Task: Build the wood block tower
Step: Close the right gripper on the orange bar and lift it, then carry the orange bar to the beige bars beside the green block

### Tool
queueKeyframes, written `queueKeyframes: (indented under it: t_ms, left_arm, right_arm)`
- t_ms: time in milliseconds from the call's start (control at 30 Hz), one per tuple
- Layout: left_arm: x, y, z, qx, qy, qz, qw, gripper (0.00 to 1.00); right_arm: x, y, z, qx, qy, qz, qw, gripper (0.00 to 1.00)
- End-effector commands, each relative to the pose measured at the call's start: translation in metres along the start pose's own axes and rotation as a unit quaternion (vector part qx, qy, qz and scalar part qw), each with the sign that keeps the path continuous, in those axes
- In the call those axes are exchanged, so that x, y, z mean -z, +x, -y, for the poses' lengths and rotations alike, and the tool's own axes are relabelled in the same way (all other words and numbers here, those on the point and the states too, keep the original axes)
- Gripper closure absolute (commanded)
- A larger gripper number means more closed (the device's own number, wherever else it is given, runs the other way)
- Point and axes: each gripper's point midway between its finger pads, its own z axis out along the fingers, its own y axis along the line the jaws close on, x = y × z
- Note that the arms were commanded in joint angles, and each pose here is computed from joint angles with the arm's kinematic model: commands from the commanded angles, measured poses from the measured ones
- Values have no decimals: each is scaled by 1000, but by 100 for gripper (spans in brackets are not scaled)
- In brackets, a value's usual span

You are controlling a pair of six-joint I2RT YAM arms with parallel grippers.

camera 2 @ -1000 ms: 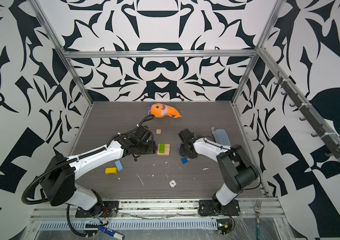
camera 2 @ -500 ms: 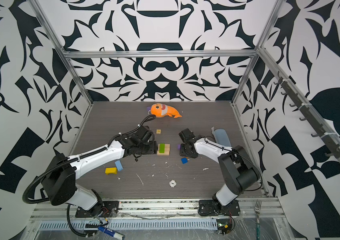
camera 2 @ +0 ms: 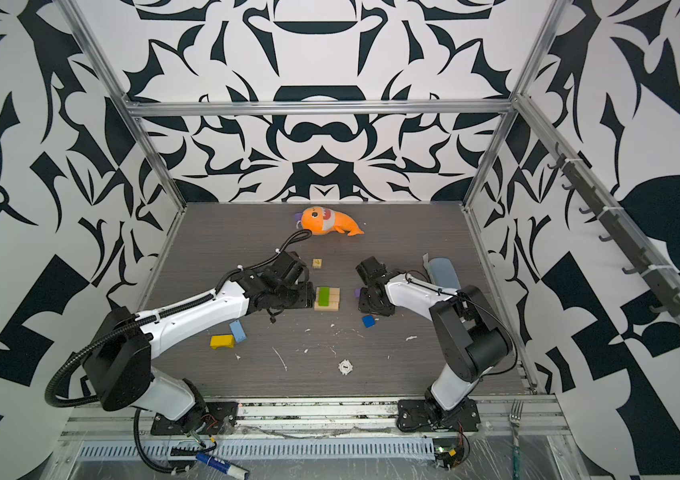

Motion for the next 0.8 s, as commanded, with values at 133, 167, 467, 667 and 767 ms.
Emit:
queueKeyframes:
  t_ms: [133, 167, 467, 667, 767]
  left_arm:
    - [6, -2, 0, 6, -1, 8, 1000, 35]
    - [6, -2, 0, 5, -1, 7, 1000, 35]
    - [5, 1, -2, 8, -4, 5, 1000, 35]
    - [6, 1, -3, 9, -3, 9, 1000, 35]
    - [6, 1, -3, 9, -3, 9, 1000, 35]
  right_arm:
    - [8, -13, -4, 4, 5, 18, 1000, 57]
    - [8, -14, -4, 3, 5, 18, 1000, 58]
    - [3, -12, -4, 3, 7, 13, 1000, 60]
    - [2, -10, -4, 1, 5, 10, 1000, 65]
    - [4, -11, -4, 1, 5, 10, 1000, 65]
